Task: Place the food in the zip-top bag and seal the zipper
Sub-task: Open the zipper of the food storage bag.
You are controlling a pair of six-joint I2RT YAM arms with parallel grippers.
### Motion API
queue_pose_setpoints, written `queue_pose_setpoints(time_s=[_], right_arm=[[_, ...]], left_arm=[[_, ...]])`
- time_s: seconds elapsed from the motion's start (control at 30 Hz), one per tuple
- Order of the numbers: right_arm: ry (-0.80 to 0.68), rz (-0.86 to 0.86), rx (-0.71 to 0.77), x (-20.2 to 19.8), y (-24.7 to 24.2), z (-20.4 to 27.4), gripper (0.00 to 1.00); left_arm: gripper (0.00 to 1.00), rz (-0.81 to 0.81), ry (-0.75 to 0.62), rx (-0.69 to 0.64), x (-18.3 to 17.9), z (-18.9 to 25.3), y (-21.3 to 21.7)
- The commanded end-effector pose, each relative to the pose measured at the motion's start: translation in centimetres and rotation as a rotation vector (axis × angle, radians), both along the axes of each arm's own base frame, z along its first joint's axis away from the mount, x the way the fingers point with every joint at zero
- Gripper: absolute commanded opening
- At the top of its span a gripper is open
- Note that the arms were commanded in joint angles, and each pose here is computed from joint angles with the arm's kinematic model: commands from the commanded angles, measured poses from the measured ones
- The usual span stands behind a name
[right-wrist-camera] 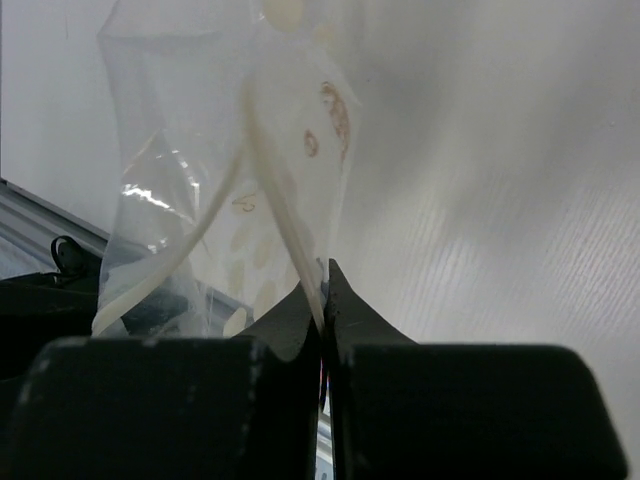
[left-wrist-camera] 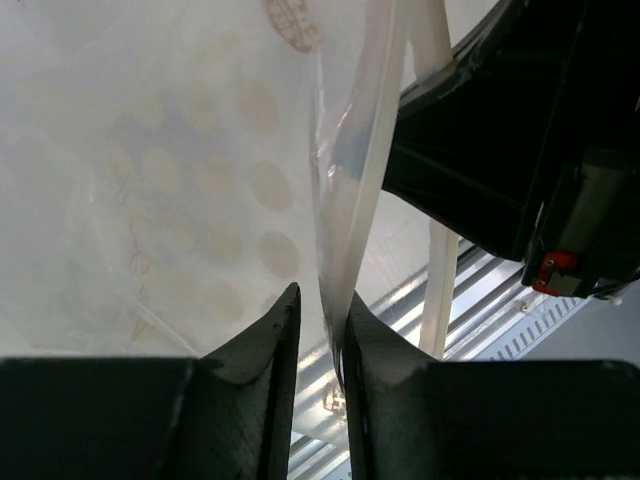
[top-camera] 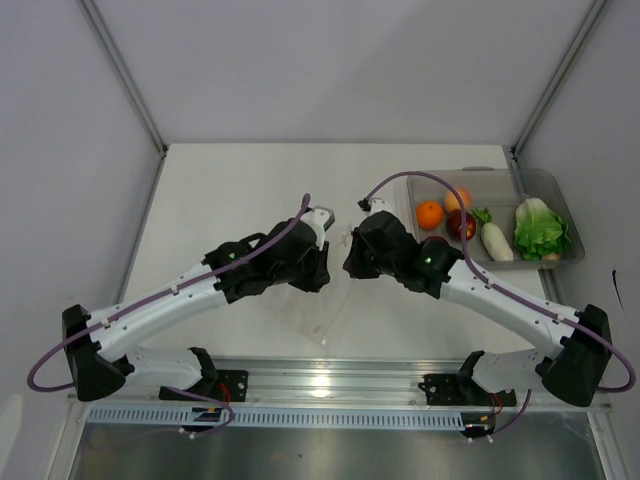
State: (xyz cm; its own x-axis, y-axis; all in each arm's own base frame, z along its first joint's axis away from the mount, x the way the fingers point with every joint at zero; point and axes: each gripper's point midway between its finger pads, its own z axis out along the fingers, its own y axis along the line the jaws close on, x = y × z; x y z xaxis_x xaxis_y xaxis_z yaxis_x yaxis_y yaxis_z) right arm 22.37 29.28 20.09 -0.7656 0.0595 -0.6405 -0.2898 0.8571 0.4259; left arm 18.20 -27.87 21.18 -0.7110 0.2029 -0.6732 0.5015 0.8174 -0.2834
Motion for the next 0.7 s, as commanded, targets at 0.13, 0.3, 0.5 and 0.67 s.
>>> queue_pose_setpoints(time_s=[0.13,0.3,0.5,0.67], right_arm=[[-0.026,-0.041,0.080,-0.2,-0.2,3.4,0.00],[-0.020,-0.045,0.086,-0.2,-0.1,3.3,0.00],[-0.021,-0.044,0.080,0.4,-0.3,3.6,0.00],[-0.014,-0.052,0.029,3.2,-2.4,2.4,0.00]], left_arm=[[0.36,-0.003,-0.019,-0.054,0.5,0.7,-1.0],[0.30,0.000,-0.013,-0.037,0.5,-0.1,-0.9],[0.01,-0.012,0.002,-0.020,0.4,-0.7,-1.0],[0.01,0.050,-0.018,-0.043,1.0,2.0,-0.5]])
